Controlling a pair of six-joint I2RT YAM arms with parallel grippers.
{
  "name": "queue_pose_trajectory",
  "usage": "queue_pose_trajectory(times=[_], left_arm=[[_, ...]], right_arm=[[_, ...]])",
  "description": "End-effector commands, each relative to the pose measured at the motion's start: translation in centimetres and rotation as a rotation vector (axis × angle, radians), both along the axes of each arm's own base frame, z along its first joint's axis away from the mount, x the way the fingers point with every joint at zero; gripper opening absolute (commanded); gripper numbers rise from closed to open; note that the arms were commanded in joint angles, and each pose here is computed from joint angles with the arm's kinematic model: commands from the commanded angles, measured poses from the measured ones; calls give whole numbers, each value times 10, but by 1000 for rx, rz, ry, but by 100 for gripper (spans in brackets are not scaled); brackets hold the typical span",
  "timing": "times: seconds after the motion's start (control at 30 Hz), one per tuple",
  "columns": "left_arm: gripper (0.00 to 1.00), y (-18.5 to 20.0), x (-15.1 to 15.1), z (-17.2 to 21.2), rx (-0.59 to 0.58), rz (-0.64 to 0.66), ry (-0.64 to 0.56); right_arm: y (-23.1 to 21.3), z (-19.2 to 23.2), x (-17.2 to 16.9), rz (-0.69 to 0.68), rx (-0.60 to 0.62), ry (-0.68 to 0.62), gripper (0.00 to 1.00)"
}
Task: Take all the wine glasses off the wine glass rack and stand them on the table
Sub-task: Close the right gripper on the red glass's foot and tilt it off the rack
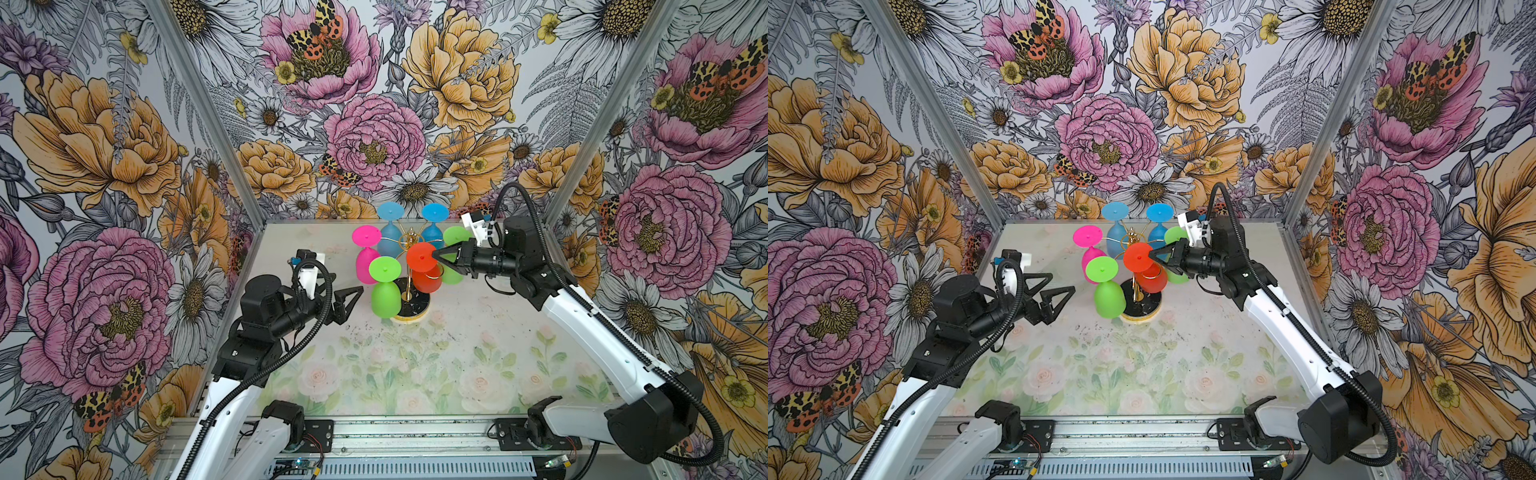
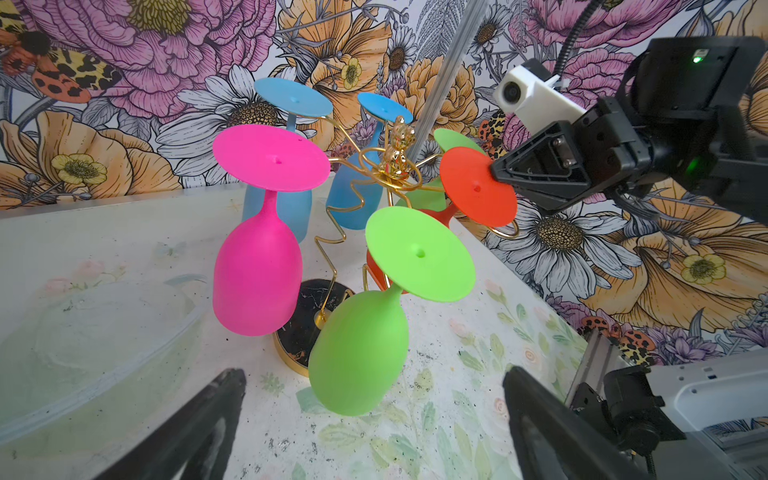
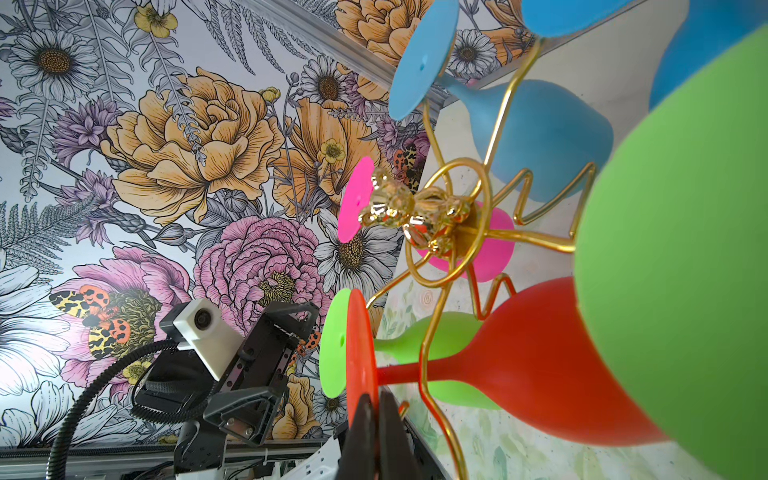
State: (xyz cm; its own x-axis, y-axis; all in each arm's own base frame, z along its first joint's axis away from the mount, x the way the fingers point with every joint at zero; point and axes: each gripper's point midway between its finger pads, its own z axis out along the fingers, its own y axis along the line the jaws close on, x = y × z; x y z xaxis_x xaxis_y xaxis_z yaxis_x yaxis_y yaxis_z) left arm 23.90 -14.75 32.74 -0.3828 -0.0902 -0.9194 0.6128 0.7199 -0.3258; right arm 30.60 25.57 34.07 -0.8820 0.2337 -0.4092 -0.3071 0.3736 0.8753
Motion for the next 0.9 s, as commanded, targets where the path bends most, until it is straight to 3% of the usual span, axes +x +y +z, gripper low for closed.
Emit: queue_pose_trajectory(times=[0.0, 0.87], left_arm=[[99, -6, -8, 19, -21, -50, -42], [95, -36, -23, 35, -158, -254, 106]], right_arm=[[7, 17, 2, 20, 16, -69, 0], [6, 11, -48, 164, 23, -137, 0]])
